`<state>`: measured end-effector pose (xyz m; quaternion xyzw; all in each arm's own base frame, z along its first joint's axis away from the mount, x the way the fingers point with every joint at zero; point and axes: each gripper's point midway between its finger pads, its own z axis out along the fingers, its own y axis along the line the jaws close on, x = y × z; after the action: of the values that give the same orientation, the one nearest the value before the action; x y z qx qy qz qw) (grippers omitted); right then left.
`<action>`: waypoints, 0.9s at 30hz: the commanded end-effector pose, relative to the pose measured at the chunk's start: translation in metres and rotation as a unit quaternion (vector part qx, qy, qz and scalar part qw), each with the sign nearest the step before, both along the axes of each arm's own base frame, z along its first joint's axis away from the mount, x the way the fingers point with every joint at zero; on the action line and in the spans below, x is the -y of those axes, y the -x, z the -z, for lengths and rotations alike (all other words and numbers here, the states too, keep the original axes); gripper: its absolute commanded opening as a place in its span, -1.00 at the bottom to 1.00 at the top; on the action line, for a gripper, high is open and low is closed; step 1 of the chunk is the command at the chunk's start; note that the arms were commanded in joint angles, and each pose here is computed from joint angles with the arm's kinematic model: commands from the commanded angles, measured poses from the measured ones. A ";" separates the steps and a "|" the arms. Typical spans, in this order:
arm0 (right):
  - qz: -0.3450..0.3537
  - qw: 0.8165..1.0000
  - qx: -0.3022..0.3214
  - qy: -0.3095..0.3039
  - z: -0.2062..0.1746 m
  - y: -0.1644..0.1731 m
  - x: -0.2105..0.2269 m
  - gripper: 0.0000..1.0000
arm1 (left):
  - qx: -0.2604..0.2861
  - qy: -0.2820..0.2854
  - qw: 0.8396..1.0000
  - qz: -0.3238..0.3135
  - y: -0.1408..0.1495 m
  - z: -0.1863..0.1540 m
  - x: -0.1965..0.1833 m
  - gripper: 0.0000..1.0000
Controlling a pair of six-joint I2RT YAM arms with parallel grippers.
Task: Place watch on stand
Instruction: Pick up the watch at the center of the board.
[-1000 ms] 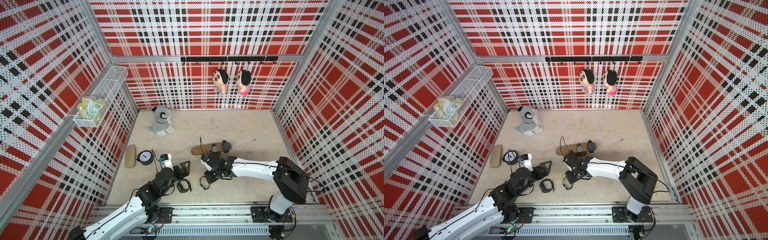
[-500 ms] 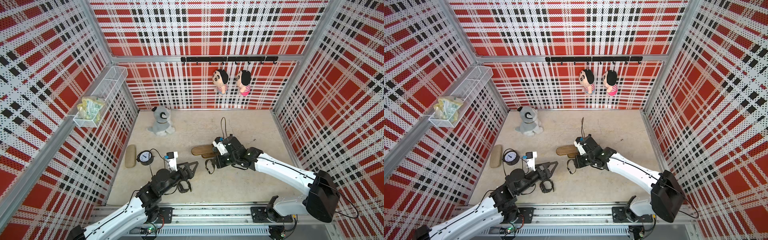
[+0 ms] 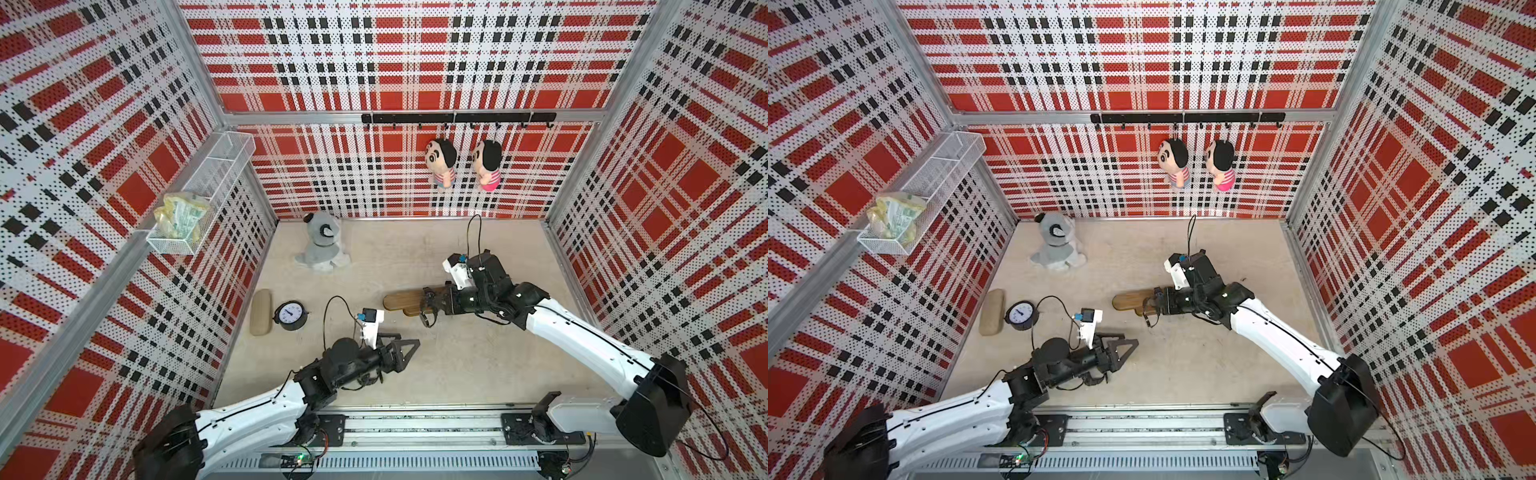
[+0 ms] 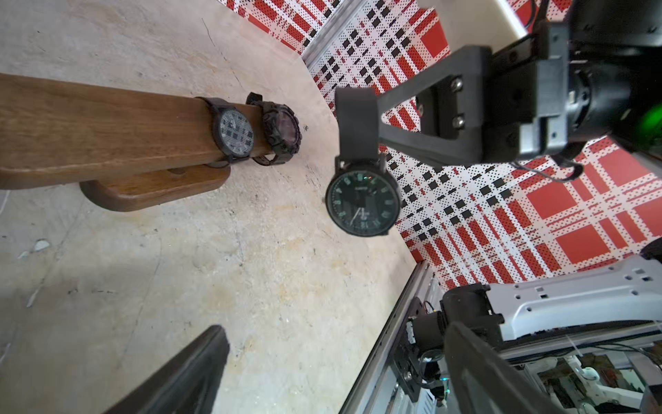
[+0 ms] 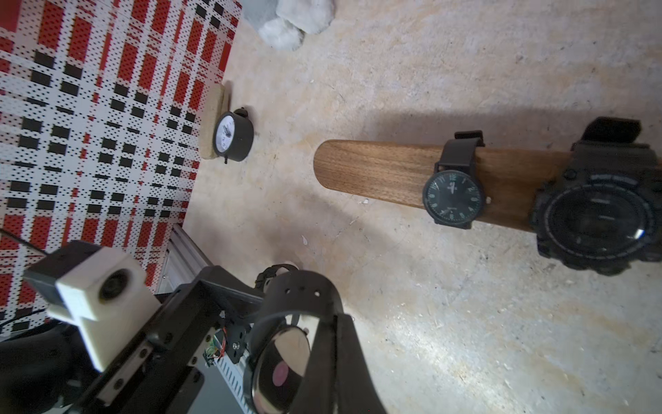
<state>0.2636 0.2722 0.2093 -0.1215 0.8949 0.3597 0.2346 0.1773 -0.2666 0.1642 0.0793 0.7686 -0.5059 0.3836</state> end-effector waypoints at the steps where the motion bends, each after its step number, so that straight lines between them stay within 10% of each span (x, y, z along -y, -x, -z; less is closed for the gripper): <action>1: -0.012 0.999 0.006 -0.029 -0.018 0.005 -0.004 -1.00 | 0.045 0.057 0.997 0.015 -0.002 -0.039 0.013 0.91; 7: -0.020 0.999 -0.003 -0.036 -0.016 0.011 -0.005 -1.00 | 0.054 0.134 0.989 0.033 -0.003 -0.060 0.016 0.87; 27: -0.028 0.999 -0.007 -0.032 -0.015 0.018 -0.003 -1.00 | 0.028 0.127 0.990 0.051 -0.022 -0.053 0.045 0.47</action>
<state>0.2502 0.2762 0.2184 -0.1296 0.8855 0.3894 0.2179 0.1941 -0.3093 0.1959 0.0812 0.7055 -0.5993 0.3694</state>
